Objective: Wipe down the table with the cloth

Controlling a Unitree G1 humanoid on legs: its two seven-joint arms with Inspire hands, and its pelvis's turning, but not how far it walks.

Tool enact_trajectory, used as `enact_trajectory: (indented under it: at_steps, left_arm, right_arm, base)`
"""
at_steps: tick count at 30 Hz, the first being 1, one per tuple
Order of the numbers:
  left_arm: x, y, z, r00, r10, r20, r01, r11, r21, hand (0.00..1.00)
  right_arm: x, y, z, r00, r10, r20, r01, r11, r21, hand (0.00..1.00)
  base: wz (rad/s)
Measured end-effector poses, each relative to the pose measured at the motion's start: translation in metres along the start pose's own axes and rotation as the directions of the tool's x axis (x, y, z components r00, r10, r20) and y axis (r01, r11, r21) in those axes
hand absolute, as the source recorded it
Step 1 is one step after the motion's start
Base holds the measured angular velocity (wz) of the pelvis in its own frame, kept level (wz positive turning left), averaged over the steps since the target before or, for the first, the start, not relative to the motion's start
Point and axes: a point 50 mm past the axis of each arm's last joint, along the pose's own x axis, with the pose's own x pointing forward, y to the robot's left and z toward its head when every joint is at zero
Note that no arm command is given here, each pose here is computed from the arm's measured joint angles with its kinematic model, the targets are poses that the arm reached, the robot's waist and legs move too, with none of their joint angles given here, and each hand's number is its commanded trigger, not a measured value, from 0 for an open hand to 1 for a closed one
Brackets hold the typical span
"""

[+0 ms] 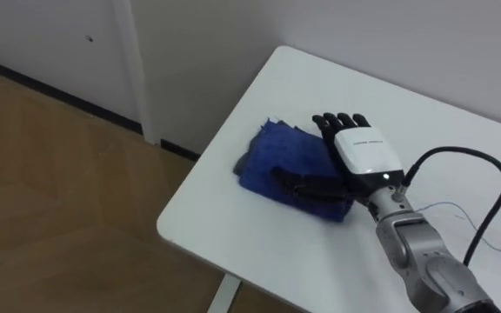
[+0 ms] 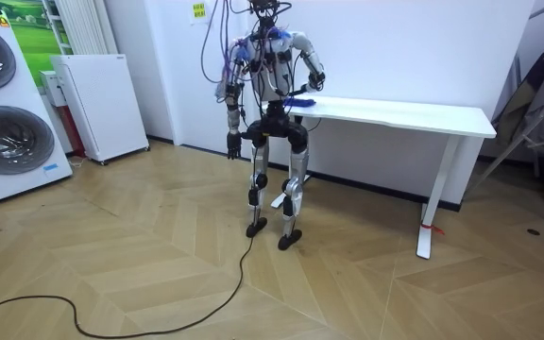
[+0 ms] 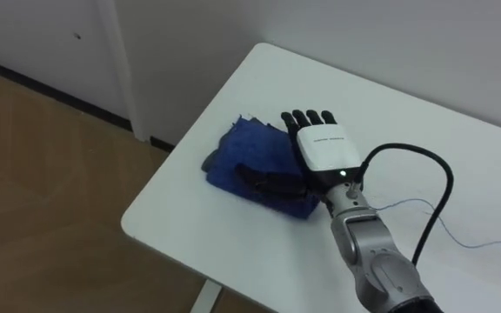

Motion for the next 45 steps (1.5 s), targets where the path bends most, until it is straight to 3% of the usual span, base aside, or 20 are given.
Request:
enact_trajectory:
  at_steps: [11, 22, 23, 25, 26, 31, 35, 45]
  left_arm:
    - [-0.001, -0.004, -0.007, 1.000, -0.016, -0.023, 0.016, 1.000, 0.002, 0.00]
    - [-0.001, -0.004, -0.012, 0.999, -0.019, -0.042, 0.019, 1.000, -0.003, 0.00]
    - [-0.001, -0.005, -0.012, 0.999, -0.020, -0.042, 0.020, 1.000, -0.002, 0.00]
    - [-0.001, -0.005, -0.012, 0.999, -0.023, -0.043, 0.023, 1.000, -0.002, 0.00]
    - [-0.001, -0.006, -0.012, 0.999, -0.025, -0.044, 0.025, 1.000, -0.002, 0.00]
    - [-0.001, -0.006, -0.013, 0.998, -0.028, -0.048, 0.028, 1.000, -0.008, 0.00]
    - [0.000, -0.003, -0.010, 0.999, -0.017, -0.038, 0.016, 1.000, -0.011, 0.00]
    - [0.001, -0.001, -0.005, 1.000, -0.009, -0.026, 0.009, 1.000, -0.010, 0.00]
  right_arm:
    - [-0.002, 0.016, -0.013, 0.995, 0.077, -0.056, -0.079, 0.997, -0.024, 0.00]
    - [-0.010, 0.036, -0.026, 0.976, 0.172, -0.132, -0.164, 0.984, 0.067, 0.00]
    - [-0.010, 0.036, -0.027, 0.976, 0.170, -0.133, -0.163, 0.984, 0.066, 0.08]
    - [-0.011, 0.038, -0.028, 0.976, 0.172, -0.136, -0.165, 0.984, 0.064, 0.64]
    - [-0.011, 0.039, -0.029, 0.975, 0.173, -0.137, -0.166, 0.984, 0.064, 0.75]
    - [-0.011, 0.037, -0.030, 0.982, 0.123, -0.141, -0.115, 0.992, 0.059, 0.86]
    - [-0.006, 0.031, -0.030, 0.987, 0.090, -0.134, -0.083, 0.995, 0.054, 1.00]
    - [-0.016, 0.035, -0.025, 0.991, 0.056, -0.118, -0.046, 0.996, 0.082, 1.00]
  base:
    - [0.02]
    - [0.07]
    - [0.10]
    - [0.02]
    - [0.00]
    - [0.02]
    - [0.06]
    - [0.00]
